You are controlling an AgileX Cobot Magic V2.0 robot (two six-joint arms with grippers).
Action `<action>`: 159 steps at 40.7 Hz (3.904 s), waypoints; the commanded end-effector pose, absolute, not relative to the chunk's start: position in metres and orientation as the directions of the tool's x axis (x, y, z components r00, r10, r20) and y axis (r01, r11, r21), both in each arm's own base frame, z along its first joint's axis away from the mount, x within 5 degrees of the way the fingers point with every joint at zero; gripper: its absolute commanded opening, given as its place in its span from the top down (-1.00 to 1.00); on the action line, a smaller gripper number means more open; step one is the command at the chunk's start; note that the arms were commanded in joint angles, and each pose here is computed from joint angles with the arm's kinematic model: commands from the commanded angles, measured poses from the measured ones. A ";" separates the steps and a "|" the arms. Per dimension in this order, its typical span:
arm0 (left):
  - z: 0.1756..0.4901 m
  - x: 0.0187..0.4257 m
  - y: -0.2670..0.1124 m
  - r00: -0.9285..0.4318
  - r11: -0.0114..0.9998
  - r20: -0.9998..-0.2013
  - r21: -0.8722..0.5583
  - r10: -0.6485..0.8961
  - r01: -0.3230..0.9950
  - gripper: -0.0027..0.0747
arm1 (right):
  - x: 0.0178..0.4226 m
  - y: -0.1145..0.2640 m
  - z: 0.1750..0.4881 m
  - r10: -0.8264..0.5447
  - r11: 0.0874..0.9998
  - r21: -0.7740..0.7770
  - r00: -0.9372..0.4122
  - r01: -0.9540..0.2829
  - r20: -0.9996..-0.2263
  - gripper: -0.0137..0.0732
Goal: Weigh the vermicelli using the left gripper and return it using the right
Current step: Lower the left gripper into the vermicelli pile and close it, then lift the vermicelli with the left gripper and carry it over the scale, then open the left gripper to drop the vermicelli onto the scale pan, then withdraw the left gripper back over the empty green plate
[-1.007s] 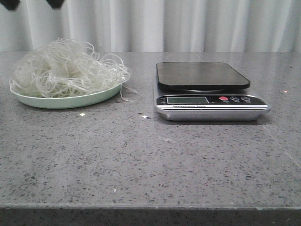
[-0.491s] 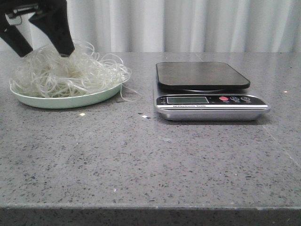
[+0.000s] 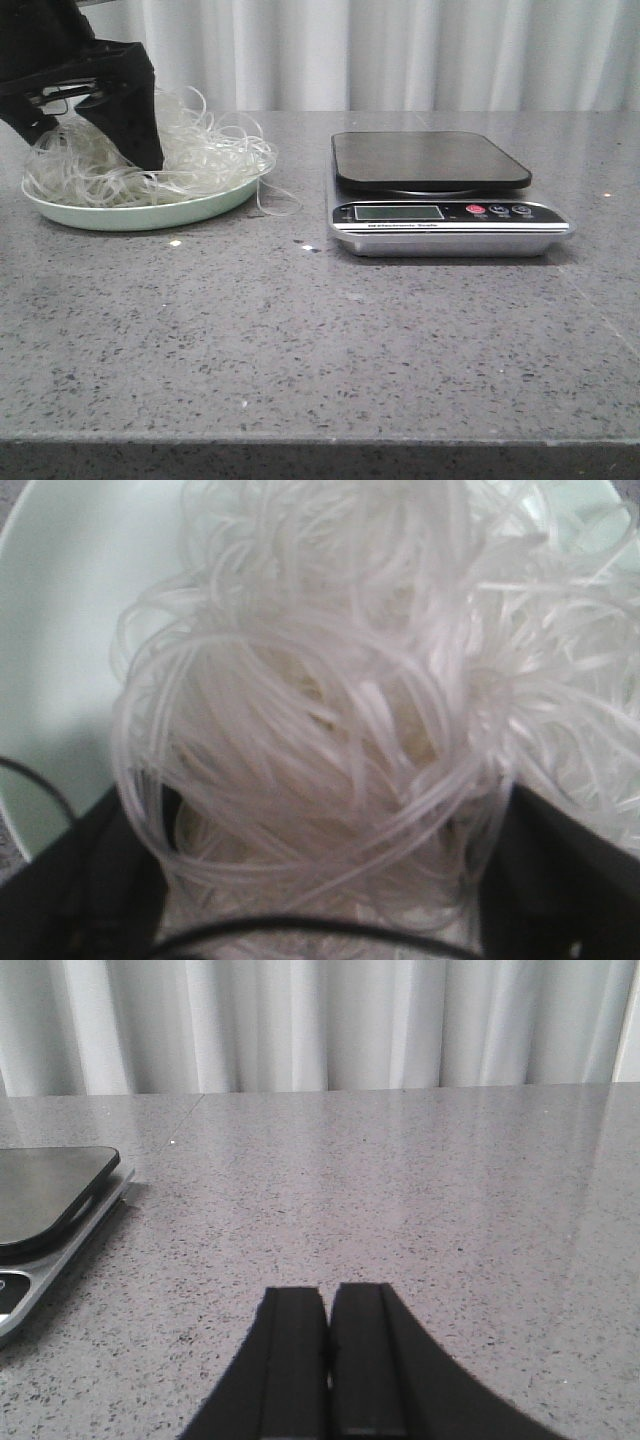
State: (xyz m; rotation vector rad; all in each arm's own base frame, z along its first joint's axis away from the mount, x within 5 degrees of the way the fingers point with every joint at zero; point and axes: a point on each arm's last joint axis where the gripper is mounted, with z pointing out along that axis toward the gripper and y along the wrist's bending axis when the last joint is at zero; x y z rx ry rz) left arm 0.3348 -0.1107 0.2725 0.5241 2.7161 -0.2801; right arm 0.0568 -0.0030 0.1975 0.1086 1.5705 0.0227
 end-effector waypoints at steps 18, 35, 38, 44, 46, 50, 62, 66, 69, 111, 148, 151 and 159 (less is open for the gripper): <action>0.332 0.338 -0.115 -0.820 0.896 -0.469 -0.120 0.328 0.427 0.56 | 0.055 -0.003 0.209 0.056 0.996 0.062 0.103 0.056 -0.993 0.34; 0.450 0.324 -0.158 -0.589 0.802 -0.767 -0.173 0.255 0.572 0.56 | 0.055 -0.003 0.209 0.056 0.996 0.062 0.103 0.056 -0.993 0.34; 0.461 0.316 -0.179 -0.522 0.768 -0.816 -0.161 0.250 0.620 0.56 | 0.055 -0.003 0.209 0.056 0.996 0.062 0.103 0.056 -0.993 0.34; 0.458 0.305 -0.219 -0.457 0.706 -0.850 -0.153 0.263 0.692 0.56 | 0.055 -0.003 0.209 0.056 0.996 0.062 0.103 0.056 -0.993 0.34; 0.452 0.303 -0.233 -0.456 0.685 -0.843 -0.155 0.284 0.712 0.56 | 0.055 -0.003 0.209 0.056 0.996 0.062 0.103 0.056 -0.993 0.34; 0.434 0.302 -0.257 -0.468 0.654 -0.820 -0.157 0.331 0.740 0.56 | 0.055 -0.003 0.209 0.056 0.996 0.062 0.103 0.056 -0.993 0.34; 0.377 0.324 -0.288 -0.539 0.649 -0.724 -0.168 0.430 0.742 0.56 | 0.055 -0.003 0.209 0.056 0.996 0.062 0.103 0.056 -0.993 0.34; 0.362 0.330 -0.290 -0.553 0.655 -0.686 -0.147 0.472 0.741 0.56 | 0.055 -0.003 0.209 0.056 0.996 0.062 0.103 0.056 -0.993 0.34; 0.353 0.332 -0.291 -0.563 0.658 -0.657 -0.132 0.502 0.741 0.56 | 0.055 -0.003 0.209 0.056 0.996 0.062 0.103 0.056 -0.993 0.34; 0.397 0.327 -0.258 -0.559 0.682 -0.654 -0.088 0.510 0.726 -0.50 | 0.055 -0.003 0.209 0.056 0.996 0.062 0.103 0.056 -0.993 0.34; 0.426 0.238 -0.079 -0.465 0.923 -0.860 0.019 0.211 0.384 0.58 | 0.054 -0.004 0.216 0.051 0.997 0.061 0.183 0.053 -0.982 0.34; 0.417 0.221 -0.071 -0.419 0.929 -0.884 0.046 0.210 0.368 0.58 | 0.053 -0.004 0.217 0.050 0.997 0.061 0.195 0.053 -0.980 0.34; 0.389 0.172 -0.054 -0.261 0.939 -0.952 0.067 0.162 0.338 0.58 | 0.052 -0.004 0.225 0.044 0.997 0.060 0.278 0.049 -0.960 0.34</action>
